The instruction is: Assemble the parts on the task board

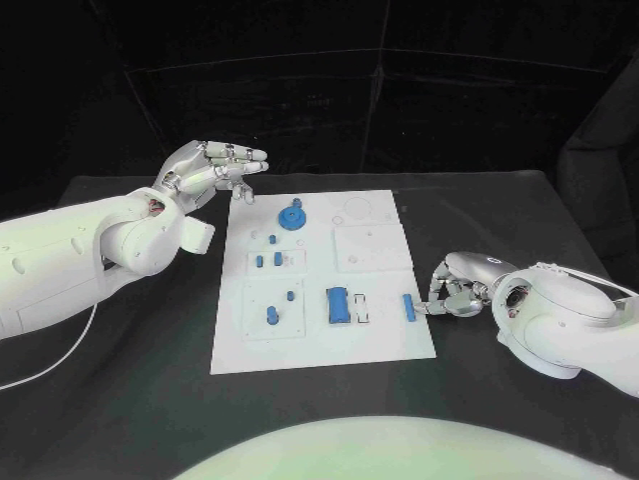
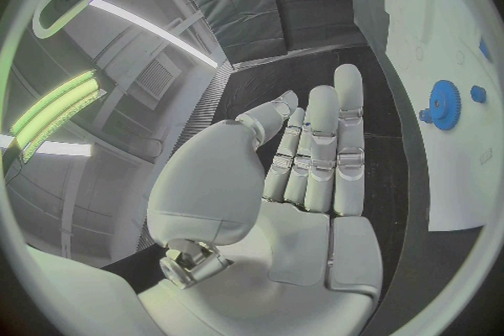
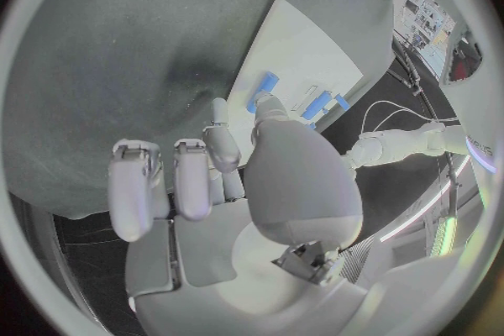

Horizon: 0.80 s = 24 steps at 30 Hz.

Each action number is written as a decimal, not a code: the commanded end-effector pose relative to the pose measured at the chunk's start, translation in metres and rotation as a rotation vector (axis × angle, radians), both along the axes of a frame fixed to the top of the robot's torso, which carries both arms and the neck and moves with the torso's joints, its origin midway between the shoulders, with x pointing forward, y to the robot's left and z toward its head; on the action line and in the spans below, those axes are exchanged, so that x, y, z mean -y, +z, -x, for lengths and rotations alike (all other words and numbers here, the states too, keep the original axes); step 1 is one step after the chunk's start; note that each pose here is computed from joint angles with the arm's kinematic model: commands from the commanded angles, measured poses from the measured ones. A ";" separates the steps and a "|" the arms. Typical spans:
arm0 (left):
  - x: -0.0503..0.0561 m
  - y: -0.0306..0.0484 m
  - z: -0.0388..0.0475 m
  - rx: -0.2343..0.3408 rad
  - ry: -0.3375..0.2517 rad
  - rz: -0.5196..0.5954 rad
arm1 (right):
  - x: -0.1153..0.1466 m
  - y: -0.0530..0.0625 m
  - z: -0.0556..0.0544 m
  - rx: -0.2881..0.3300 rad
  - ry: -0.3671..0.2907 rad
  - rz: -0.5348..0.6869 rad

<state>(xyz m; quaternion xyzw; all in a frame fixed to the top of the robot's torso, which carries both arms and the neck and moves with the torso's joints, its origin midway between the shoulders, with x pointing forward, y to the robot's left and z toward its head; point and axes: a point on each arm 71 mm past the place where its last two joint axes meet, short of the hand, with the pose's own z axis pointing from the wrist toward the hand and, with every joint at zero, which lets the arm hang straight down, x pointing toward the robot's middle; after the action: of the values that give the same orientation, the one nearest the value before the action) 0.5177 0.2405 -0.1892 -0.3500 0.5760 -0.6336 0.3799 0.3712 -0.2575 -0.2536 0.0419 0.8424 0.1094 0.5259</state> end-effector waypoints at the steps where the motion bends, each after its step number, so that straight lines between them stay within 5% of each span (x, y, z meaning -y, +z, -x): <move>1: -0.001 0.0020 -0.0004 0.015 0.005 0.010 | -0.002 0.004 0.000 0.058 0.007 -0.007; 13: -0.003 0.0015 -0.0012 0.013 0.008 0.008 | -0.004 0.009 0.001 0.111 0.017 -0.029; 24: -0.004 0.0002 -0.0014 0.008 0.005 0.006 | -0.031 0.017 0.003 0.204 0.111 -0.079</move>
<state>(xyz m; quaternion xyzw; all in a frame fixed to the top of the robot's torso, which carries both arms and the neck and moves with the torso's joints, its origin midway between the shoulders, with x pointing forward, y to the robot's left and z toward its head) 0.5190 0.2450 -0.1904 -0.3523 0.5758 -0.6298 0.3843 0.3678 -0.2304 -0.2417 0.0178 0.8004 0.1588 0.5778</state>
